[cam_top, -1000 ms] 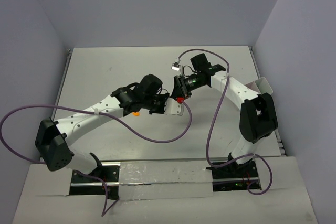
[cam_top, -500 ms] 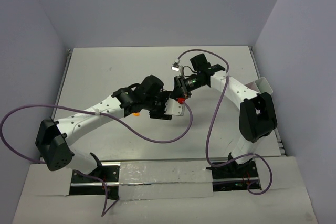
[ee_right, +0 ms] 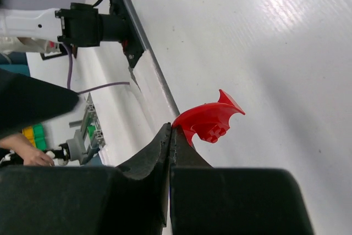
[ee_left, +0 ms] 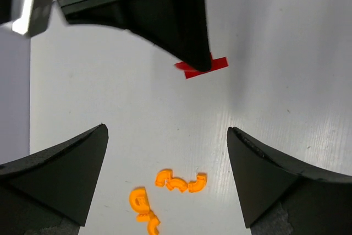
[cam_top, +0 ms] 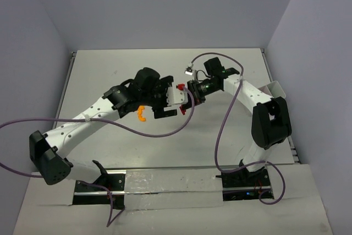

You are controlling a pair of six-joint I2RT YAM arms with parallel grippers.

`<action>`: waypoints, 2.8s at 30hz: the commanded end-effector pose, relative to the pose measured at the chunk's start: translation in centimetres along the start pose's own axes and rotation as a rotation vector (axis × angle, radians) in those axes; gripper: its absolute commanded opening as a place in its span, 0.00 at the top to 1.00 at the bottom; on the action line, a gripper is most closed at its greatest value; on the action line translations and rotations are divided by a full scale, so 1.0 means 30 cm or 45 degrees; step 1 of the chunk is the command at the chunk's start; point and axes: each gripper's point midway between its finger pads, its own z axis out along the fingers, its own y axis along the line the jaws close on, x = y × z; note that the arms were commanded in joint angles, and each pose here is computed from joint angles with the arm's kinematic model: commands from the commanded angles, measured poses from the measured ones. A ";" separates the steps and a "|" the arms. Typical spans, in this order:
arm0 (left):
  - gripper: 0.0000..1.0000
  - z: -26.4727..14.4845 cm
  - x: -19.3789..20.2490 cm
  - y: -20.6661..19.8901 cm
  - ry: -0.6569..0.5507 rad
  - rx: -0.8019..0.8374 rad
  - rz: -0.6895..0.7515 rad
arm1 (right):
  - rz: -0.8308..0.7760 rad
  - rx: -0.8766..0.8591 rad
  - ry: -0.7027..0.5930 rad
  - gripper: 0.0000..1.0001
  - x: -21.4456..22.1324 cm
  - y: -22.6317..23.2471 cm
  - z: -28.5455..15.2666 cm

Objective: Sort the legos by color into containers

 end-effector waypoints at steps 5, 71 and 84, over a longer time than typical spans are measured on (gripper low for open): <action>0.01 -0.113 0.097 0.184 -0.045 -0.277 -0.656 | -0.042 0.054 -0.192 1.00 -0.060 -0.006 -0.191; 0.01 -0.010 0.131 0.250 -0.143 -0.154 -0.896 | 0.278 0.885 -0.115 0.63 0.197 -0.651 -1.089; 0.01 -0.083 0.328 0.348 -0.083 -0.420 -1.152 | 0.077 0.926 -0.198 0.35 0.059 -0.443 -1.043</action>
